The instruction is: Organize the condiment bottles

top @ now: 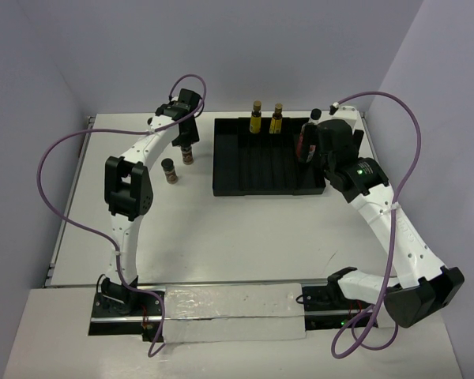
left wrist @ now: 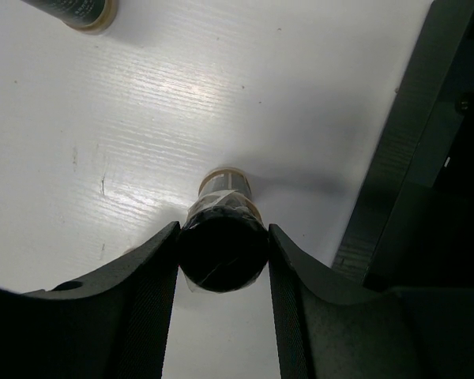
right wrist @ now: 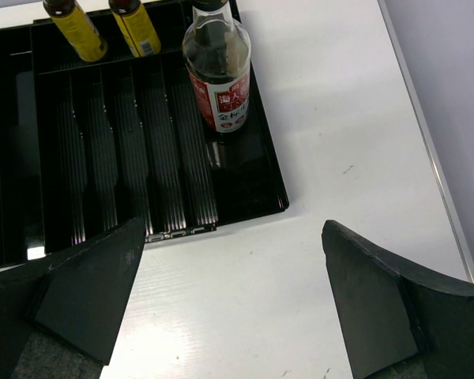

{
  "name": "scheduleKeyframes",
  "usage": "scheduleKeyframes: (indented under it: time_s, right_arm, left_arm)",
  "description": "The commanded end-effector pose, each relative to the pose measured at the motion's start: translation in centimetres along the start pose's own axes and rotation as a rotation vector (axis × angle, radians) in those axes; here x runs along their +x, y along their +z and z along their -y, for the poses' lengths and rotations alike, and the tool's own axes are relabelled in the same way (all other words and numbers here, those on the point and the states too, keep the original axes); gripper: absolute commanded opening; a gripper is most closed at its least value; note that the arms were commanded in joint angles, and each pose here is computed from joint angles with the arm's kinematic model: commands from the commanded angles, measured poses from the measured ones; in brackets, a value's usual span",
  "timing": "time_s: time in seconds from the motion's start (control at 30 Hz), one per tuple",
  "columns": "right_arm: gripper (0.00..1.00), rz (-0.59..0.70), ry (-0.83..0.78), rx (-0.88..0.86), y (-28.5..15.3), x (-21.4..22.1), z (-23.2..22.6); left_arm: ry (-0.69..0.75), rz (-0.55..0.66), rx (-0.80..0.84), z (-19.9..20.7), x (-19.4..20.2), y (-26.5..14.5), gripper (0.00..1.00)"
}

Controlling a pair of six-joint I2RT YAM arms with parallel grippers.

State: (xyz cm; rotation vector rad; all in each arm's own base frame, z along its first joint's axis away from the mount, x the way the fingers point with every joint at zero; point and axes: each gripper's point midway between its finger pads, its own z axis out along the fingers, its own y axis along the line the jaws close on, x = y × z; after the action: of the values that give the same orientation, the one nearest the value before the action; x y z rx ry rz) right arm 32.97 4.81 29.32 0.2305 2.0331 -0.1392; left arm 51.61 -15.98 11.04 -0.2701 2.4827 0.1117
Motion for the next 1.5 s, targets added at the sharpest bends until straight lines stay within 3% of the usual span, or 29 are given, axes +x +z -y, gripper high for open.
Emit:
scheduleKeyframes:
  time_s: [0.0, 0.3, 0.43, 0.97, 1.47]
  right_arm:
    - [1.00, 0.038, 0.021, 0.018, -0.7, -1.6, 0.6]
    - [1.00, 0.047, 0.026, 0.020, -1.3, -2.1, 0.9]
    - [1.00, 0.046, 0.028, 0.007, -2.0, -2.2, 1.1]
    - [1.00, 0.026, 0.018, -0.004, -2.9, -1.1, 1.6]
    - [1.00, 0.001, 0.002, -0.001, -1.4, 0.1, 1.0]
  left_arm:
    - [-0.018, 0.150, 0.091, 1.5, -4.7, -5.3, 0.10]
    - [0.009, 0.300, 0.294, 6.8, -8.7, -11.8, 0.10]
    - [-0.005, 0.342, 0.389, 9.7, -9.8, -12.8, 0.10]
    - [-0.027, 0.473, 0.464, 14.5, -12.3, -8.6, 0.10]
    - [0.097, 0.411, 0.343, 15.7, -7.5, -1.8, 0.10]
